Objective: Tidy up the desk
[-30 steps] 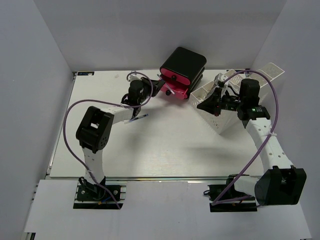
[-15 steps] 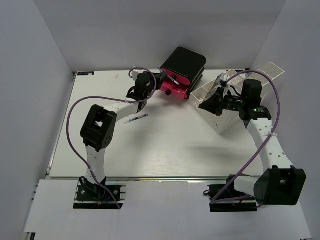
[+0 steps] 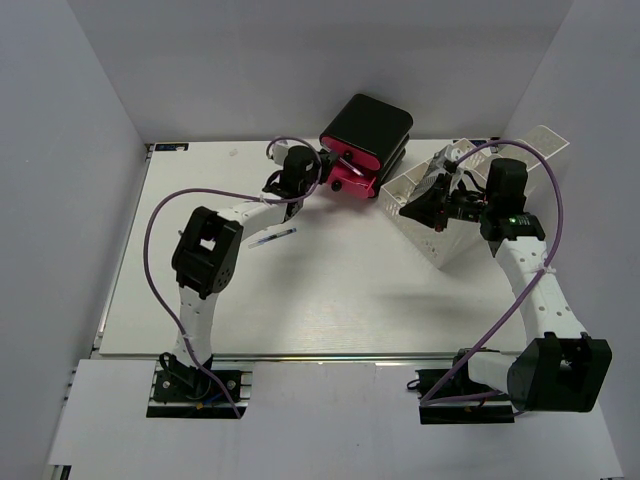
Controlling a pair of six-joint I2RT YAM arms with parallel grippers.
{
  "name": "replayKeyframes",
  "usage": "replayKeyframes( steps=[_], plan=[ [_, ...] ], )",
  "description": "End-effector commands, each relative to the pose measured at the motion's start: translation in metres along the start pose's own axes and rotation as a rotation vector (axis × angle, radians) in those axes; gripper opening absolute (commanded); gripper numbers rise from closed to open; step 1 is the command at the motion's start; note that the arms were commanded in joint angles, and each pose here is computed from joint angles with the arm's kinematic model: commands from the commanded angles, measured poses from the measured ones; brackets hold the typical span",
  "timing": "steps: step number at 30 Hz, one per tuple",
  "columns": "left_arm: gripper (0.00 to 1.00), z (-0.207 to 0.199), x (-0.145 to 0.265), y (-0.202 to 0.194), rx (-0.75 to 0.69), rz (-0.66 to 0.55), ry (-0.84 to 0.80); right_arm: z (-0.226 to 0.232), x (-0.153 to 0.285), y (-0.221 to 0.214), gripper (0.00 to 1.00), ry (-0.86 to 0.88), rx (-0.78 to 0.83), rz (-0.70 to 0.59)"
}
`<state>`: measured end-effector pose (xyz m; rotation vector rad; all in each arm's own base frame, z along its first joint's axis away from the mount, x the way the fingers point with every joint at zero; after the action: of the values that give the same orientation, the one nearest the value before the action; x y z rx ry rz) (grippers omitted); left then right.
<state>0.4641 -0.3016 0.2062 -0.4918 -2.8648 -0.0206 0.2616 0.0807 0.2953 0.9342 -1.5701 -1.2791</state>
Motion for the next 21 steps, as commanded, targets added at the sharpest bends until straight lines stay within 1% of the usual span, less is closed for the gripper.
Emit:
replayKeyframes(
  steps=[1,5,10,16,18,21],
  plan=[
    [0.0,-0.014,0.004,-0.002,-0.014,-0.026,-0.01,0.003,0.004,0.008,0.04,0.008,0.043,-0.032],
    [0.0,-0.012,0.005,-0.001,-0.019,-0.034,0.0,0.003,0.004,0.009,0.04,0.009,0.045,-0.034],
    [0.09,-0.005,0.001,-0.001,-0.022,-0.034,0.018,0.003,0.004,0.008,0.05,0.009,0.04,-0.034],
    [0.13,-0.002,-0.001,-0.001,-0.023,-0.035,0.03,0.004,0.004,0.008,0.05,0.016,0.041,-0.038],
    [0.14,-0.004,-0.002,-0.007,-0.025,-0.026,0.03,0.003,0.004,0.008,0.05,0.016,0.04,-0.037],
    [0.18,-0.005,-0.005,-0.008,-0.025,-0.026,0.03,0.004,0.004,0.008,0.05,0.018,0.037,-0.037]
  ],
)
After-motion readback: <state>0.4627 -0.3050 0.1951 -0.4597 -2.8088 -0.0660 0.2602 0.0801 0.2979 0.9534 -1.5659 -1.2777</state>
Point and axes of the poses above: each gripper's point midway between its finger pads, its own x axis back along the fingers, its own z axis along the line the jaws close on, y = z × x, the point moved 9 cm from there along x, back along the fingers, and after that the axes turned 13 degrees about x, right-handed, at the moved point
